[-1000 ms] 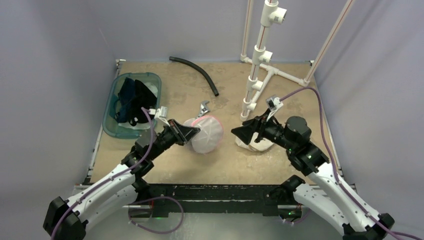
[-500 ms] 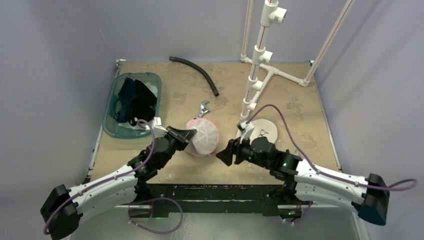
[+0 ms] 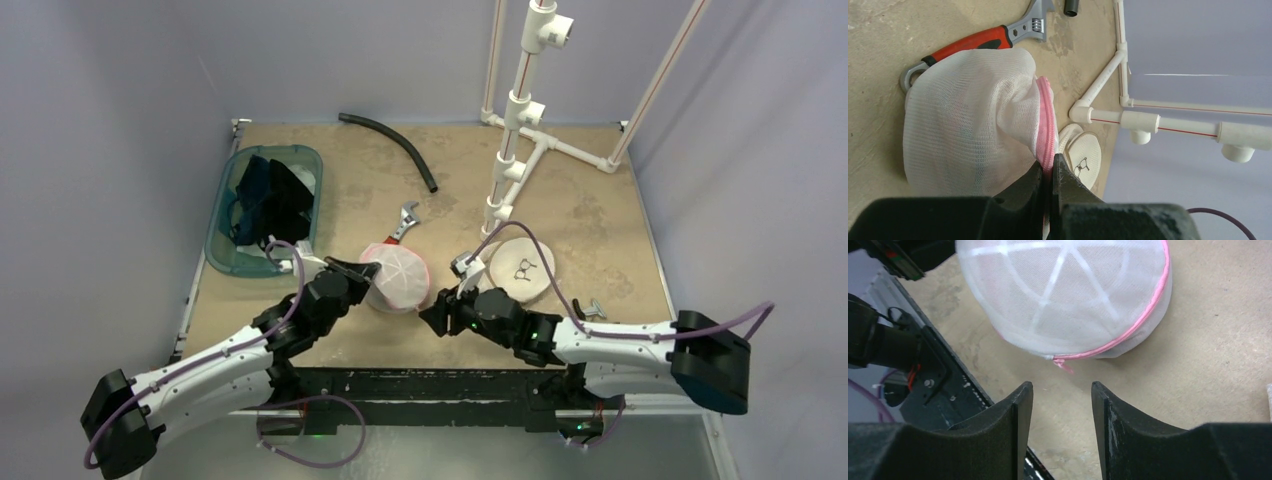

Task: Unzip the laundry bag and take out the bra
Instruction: Unzip the laundry bag at the center of the board.

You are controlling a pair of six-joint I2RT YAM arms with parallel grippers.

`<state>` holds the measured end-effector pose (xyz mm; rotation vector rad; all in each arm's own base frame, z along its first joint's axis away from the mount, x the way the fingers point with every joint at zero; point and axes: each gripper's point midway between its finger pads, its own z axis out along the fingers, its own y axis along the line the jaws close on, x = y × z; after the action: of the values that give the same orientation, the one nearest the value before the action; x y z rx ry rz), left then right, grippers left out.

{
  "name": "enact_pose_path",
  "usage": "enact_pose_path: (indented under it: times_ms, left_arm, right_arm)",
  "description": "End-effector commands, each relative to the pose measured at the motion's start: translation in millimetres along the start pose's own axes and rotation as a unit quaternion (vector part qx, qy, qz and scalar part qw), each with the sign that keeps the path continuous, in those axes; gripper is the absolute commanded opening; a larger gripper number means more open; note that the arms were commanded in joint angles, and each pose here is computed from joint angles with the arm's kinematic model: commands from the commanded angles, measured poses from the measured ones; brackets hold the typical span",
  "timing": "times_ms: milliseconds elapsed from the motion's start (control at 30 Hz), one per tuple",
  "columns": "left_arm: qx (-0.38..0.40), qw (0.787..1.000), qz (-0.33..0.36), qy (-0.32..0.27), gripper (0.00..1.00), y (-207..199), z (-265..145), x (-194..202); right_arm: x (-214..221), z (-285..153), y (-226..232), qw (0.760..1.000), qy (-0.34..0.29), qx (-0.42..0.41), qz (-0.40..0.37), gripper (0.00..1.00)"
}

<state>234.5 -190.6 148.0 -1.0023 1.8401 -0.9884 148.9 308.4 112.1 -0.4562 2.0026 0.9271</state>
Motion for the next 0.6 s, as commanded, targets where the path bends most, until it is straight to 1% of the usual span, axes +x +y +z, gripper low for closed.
enact_pose_path:
  times_ms: [0, 133, 300, 467, 567]
  left_arm:
    - [-0.014, 1.000, -0.010, -0.013, 0.00, -3.4, -0.8, -5.3]
    - [-0.014, 1.000, -0.011, -0.012, 0.00, -2.2, -1.8, -5.5]
    - [-0.014, 1.000, -0.008, -0.012, 0.00, -2.7, -3.3, -6.6]
    - [-0.014, 1.000, -0.006, -0.010, 0.00, -1.9, -3.4, -6.0]
    - [-0.011, 1.000, -0.007, -0.007, 0.00, -3.8, -3.6, -4.6]
  right_arm:
    - [-20.3, 15.5, 5.4, 0.999, -0.043, 0.004, -0.016, 0.49]
    - [-11.1, 27.5, 1.4, 0.999, -0.026, 0.018, -0.022, 0.47]
    - [-8.9, 31.8, 8.8, 0.999, -0.027, -0.005, -0.024, 0.46]
    - [-7.4, 39.4, 10.3, 0.999, -0.021, -0.003, -0.030, 0.40]
    - [-2.2, 45.5, 9.6, 0.999, -0.006, 0.002, -0.037, 0.38]
